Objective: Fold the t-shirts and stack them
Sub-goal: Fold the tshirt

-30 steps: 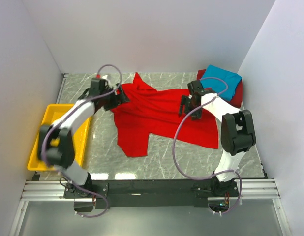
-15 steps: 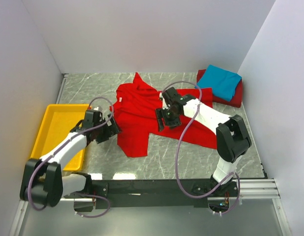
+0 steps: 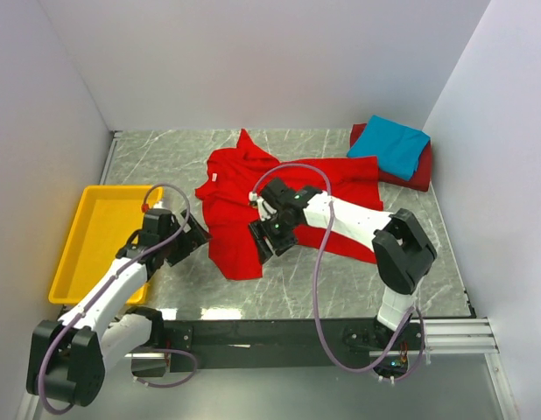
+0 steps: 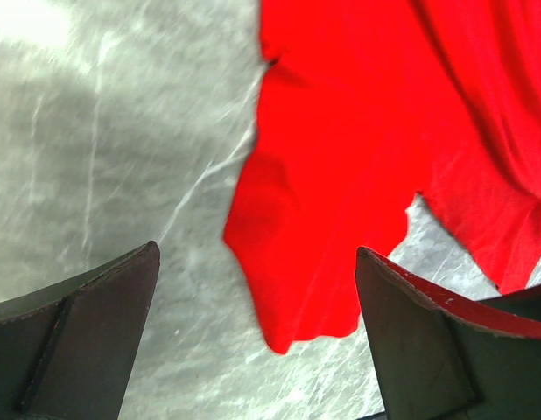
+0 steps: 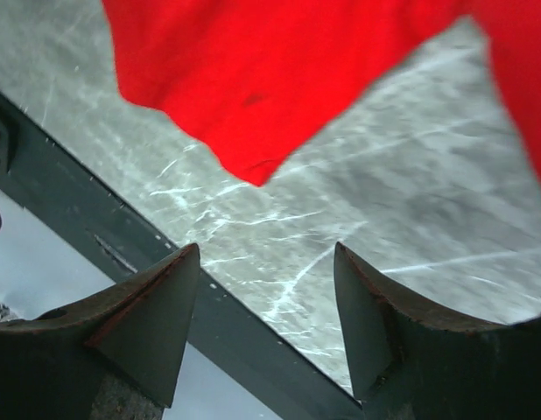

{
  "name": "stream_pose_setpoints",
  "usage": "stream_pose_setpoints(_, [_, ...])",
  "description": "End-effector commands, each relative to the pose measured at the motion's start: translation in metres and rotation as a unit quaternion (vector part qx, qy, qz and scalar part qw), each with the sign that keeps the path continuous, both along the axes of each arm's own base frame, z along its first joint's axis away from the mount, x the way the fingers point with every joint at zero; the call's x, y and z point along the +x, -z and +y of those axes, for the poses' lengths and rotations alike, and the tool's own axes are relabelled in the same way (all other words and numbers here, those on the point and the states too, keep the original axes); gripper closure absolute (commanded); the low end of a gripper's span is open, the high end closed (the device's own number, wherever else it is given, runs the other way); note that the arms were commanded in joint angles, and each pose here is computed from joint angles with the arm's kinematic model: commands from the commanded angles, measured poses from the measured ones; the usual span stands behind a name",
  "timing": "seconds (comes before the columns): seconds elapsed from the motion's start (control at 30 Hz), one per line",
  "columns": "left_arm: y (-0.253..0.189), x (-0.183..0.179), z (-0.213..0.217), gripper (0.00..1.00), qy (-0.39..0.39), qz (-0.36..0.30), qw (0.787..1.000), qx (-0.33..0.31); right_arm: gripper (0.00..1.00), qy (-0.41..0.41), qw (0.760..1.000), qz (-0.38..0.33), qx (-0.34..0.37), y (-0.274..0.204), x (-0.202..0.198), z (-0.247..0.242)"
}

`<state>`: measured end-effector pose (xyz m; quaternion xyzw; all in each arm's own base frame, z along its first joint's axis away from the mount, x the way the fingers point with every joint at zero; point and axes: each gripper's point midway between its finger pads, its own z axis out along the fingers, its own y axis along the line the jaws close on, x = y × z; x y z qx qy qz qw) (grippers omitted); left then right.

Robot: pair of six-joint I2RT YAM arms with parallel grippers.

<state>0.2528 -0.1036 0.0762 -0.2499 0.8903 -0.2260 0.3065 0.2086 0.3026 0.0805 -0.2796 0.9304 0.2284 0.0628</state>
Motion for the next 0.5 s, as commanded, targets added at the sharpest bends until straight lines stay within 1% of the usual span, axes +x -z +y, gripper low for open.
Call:
stream_pose_setpoints(0.0, [-0.001,-0.003,0.004,0.01,-0.029,-0.003,1.000,-0.008,0.31,-0.014,1.000,0.008,0.009,0.006,-0.003,0.011])
stream_pose_setpoints(0.23, [-0.005,-0.006,0.007,0.01,-0.046,-0.015,0.999,-0.016,0.34,-0.034,0.999,0.007,-0.022,0.027,-0.017,0.020])
stream_pose_setpoints(0.47, [-0.003,-0.008,0.016,0.01,-0.056,-0.012,0.998,0.009,0.36,-0.032,0.999,0.002,-0.038,0.044,-0.017,0.031])
